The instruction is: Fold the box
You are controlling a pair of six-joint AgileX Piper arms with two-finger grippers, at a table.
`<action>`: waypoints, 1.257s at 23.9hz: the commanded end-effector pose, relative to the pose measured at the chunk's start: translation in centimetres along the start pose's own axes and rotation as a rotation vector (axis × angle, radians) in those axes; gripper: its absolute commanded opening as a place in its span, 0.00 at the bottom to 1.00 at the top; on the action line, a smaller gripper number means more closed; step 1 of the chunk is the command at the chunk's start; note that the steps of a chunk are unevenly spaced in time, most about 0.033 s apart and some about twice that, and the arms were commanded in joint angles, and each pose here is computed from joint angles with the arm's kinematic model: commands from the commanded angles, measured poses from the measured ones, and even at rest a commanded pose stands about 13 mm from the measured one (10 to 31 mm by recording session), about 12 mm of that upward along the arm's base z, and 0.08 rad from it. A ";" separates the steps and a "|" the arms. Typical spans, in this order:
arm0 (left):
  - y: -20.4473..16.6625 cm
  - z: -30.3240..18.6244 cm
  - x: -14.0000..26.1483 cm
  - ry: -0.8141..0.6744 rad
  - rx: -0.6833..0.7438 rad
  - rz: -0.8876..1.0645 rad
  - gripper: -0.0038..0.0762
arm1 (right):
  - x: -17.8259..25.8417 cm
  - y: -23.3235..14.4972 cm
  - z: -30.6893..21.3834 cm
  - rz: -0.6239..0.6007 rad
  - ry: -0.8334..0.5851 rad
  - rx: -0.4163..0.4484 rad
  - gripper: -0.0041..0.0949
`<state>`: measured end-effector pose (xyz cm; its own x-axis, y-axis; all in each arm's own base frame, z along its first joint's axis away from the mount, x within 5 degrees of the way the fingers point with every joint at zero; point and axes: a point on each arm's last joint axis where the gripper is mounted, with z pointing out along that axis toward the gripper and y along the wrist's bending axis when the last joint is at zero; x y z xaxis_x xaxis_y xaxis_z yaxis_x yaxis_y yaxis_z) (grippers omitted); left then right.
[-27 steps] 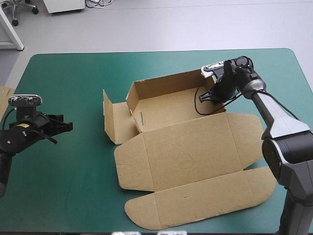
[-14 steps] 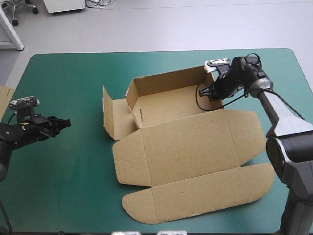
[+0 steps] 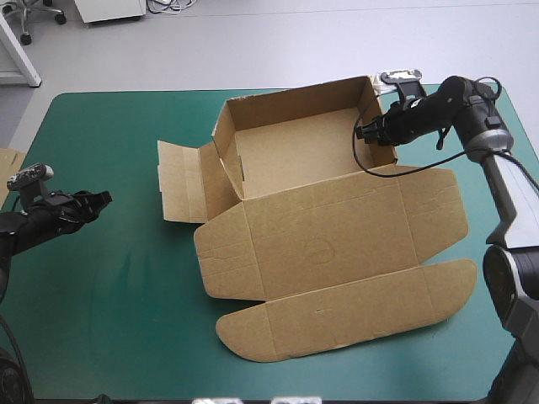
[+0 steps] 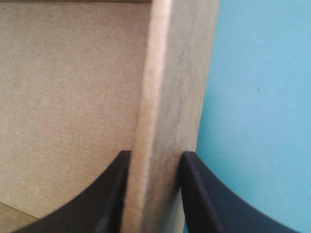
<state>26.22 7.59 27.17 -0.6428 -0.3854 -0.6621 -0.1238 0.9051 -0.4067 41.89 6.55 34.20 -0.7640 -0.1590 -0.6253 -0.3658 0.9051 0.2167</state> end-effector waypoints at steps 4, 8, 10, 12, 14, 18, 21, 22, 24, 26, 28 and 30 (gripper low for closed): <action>0.1 0.7 -1.0 -0.049 0.042 -0.036 0.35 | -3.5 2.8 -7.9 -0.060 -0.241 -0.043 0.03; 0.2 1.1 -1.1 -0.053 0.046 -0.031 0.35 | -4.5 3.7 -9.9 -0.076 -0.292 -0.064 0.03; 0.3 1.2 -1.2 -0.072 0.045 -0.030 0.35 | -4.8 4.2 -10.7 -0.082 -0.310 -0.091 0.03; 0.4 1.9 -1.4 -0.090 0.084 -0.052 0.35 | -4.9 4.8 -11.4 -0.091 -0.309 -0.132 0.03; 0.6 3.1 -1.2 -0.073 0.145 -0.080 0.35 | -4.9 5.1 -11.7 -0.092 -0.310 -0.148 0.03; 0.6 6.2 -0.3 -0.019 0.376 -0.162 0.35 | -4.9 5.5 -11.9 -0.086 -0.307 -0.186 0.03; -0.1 7.2 0.0 -0.020 0.606 -0.234 0.35 | -4.8 5.5 -11.9 -0.085 -0.300 -0.189 0.03; -0.2 7.3 0.0 -0.018 0.650 -0.256 0.35 | -4.9 5.6 -12.0 -0.080 -0.306 -0.203 0.03; -0.6 7.2 0.0 -0.016 0.718 -0.266 0.35 | -4.9 5.8 -12.0 -0.076 -0.314 -0.219 0.03; -1.2 7.0 0.0 -0.010 0.768 -0.262 0.35 | -4.9 5.8 -12.0 -0.074 -0.315 -0.223 0.03; -2.3 7.1 -0.1 0.008 0.813 -0.245 0.35 | -4.9 5.8 -12.0 -0.074 -0.315 -0.223 0.03; -3.7 7.1 -0.2 0.026 0.867 -0.215 0.35 | -4.9 5.8 -12.0 -0.074 -0.315 -0.223 0.03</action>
<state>32.07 4.97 20.75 -0.7043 -0.5435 -0.4568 0.1872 0.4785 -0.8579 39.27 7.97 43.47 -0.6453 -0.1387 -0.7512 -0.5180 0.8022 0.2968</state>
